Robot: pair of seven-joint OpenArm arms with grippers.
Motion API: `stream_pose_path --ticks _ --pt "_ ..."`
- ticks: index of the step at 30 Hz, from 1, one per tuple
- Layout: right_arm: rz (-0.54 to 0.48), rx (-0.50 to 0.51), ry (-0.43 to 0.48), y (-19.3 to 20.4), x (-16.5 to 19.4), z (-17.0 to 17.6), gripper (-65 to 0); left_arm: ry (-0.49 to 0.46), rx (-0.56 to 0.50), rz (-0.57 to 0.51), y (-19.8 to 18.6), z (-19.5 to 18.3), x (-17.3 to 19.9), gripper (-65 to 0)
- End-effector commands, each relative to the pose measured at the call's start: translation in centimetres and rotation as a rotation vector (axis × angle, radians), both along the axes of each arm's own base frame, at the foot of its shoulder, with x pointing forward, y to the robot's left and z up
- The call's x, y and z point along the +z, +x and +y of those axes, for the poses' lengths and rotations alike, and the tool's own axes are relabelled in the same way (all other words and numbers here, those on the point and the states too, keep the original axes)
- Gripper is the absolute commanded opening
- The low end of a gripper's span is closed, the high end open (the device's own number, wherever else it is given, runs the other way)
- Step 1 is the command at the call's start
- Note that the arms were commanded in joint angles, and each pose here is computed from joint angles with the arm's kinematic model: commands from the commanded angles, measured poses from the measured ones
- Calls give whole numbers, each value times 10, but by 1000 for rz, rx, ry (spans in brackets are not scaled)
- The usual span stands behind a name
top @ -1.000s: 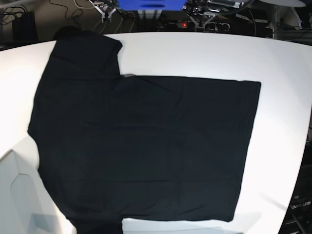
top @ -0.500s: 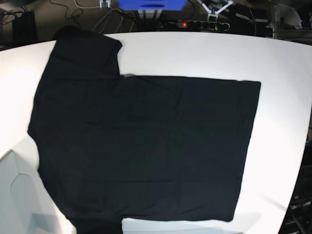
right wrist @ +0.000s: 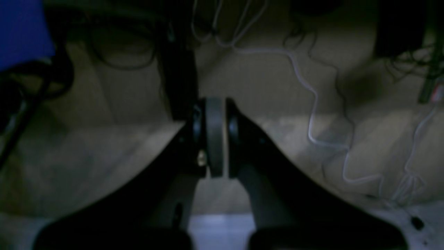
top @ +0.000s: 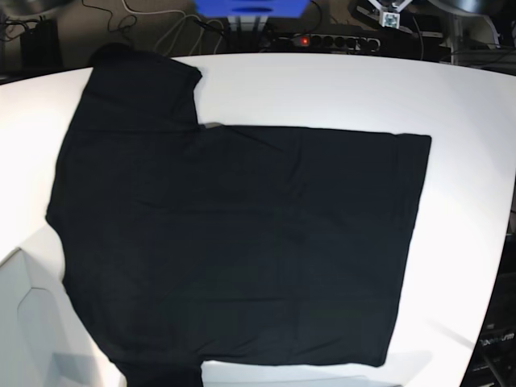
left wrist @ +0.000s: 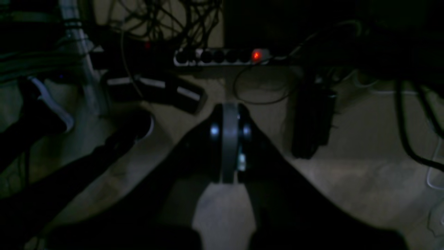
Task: Fold the T-shirt properly
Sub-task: 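Move both grippers down to the shirt's shoulder edge corners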
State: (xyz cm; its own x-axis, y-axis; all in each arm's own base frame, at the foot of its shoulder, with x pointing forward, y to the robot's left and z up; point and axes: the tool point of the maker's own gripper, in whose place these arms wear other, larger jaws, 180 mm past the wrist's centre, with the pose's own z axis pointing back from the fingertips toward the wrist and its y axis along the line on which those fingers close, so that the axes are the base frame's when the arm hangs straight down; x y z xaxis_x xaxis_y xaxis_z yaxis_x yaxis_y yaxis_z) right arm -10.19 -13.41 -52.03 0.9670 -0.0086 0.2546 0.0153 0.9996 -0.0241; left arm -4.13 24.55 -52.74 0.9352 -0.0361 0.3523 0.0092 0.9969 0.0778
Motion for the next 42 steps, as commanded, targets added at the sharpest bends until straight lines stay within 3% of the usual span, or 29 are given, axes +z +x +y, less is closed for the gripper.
stream_pose_path --ticks 1,8,17,20,24,26,31,36,42 --pt "-37 9 -7 1 15 -5 -650 -6 -27 -29 0 0 12 -650" --pt "-141 48 -22 38 78 -12 -650 -46 -107 -98 12 -14 53 -650" --pt "-242 55 -19 85 131 -7 -650 12 -62 -308 66 3 122 -642" --pt "-253 55 -19 89 132 -7 -636 23 -68 -370 84 4 141 -557" --pt "-264 56 -19 92 133 -7 -513 41 -75 -439 103 7 161 -376" --pt "-294 56 -20 101 134 -7 -444 57 -69 -475 115 13 166 -317" --pt "-395 63 -54 131 139 -19 -380 69 51 -623 159 38 185 -313" --pt "-464 54 -78 161 142 -27 -377 47 158 -622 200 60 183 -312" --pt "-534 52 -80 187 147 -27 -378 29 216 -622 240 71 177 -312"
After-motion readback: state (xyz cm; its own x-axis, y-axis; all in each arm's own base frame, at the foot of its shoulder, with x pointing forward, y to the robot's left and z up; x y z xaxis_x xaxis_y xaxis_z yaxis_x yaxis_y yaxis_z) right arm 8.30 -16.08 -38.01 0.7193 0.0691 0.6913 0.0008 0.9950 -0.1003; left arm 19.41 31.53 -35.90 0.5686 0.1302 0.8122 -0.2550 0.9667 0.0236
